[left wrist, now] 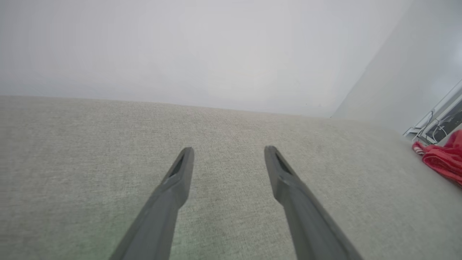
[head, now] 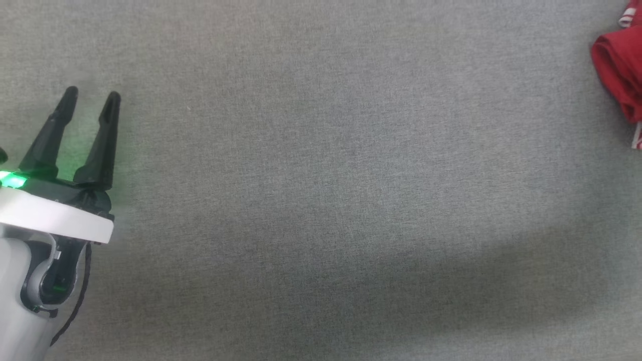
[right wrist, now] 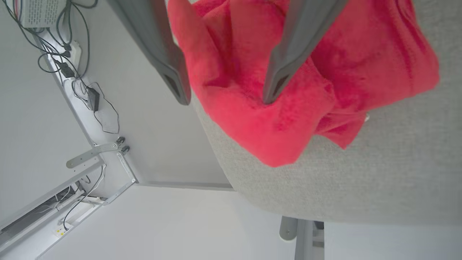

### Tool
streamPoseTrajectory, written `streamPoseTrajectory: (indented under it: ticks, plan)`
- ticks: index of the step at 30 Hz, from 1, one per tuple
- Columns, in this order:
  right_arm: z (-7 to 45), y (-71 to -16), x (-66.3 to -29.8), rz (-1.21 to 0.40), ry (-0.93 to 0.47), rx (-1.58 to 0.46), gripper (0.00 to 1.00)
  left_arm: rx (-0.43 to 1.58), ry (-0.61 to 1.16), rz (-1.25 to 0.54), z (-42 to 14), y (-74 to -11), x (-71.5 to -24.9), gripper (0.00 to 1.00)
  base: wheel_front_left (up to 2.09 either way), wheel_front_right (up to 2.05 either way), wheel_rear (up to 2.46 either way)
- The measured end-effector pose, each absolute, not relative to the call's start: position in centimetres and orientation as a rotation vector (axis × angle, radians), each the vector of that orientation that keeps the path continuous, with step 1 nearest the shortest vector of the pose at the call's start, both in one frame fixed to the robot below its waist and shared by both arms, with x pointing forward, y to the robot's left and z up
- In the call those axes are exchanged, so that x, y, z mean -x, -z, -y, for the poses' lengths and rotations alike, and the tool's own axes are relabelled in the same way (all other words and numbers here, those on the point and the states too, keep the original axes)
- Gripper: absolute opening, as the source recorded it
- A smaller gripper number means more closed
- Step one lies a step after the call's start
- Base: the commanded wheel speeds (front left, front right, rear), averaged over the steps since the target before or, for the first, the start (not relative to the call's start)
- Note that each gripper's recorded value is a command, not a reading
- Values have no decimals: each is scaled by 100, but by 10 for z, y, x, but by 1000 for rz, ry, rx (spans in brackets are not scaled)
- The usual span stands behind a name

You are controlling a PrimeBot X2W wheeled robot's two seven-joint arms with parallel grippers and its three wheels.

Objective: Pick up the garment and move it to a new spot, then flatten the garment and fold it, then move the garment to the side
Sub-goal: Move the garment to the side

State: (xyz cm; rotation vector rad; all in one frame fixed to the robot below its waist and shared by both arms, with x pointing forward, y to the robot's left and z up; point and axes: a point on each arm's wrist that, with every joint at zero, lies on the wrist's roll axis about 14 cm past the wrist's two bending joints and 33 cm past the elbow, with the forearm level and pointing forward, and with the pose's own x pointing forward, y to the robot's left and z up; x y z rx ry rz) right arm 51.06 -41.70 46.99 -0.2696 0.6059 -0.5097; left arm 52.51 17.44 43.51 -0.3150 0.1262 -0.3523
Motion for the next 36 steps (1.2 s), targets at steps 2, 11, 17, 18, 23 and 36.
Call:
streamPoseTrajectory:
  ticks: [2, 11, 17, 18, 23, 36]
  plan:
    - [412, -474, -513, -582, 497, 249, 100, 317, 341, -114, -178, -440, -524, 100, 0, 0, 0]
    - [387, -495, -527, -475, 418, 213, 100, 302, 292, -62, -192, -463, -513, 100, 0, 0, 0]
    - [366, -511, -535, -400, 354, 198, 100, 288, 240, -6, -210, -484, -502, 100, 0, 0, 0]
    - [362, -514, -537, -381, 342, 187, 100, 287, 231, 2, -213, -487, -500, 100, 0, 0, 0]
    - [338, -524, -541, -317, 273, 158, 100, 268, 172, 47, -231, -503, -489, 100, 0, 0, 0]
    - [284, -545, -535, -148, 112, 99, 100, 208, 31, 112, -275, -528, -451, 100, 0, 0, 0]
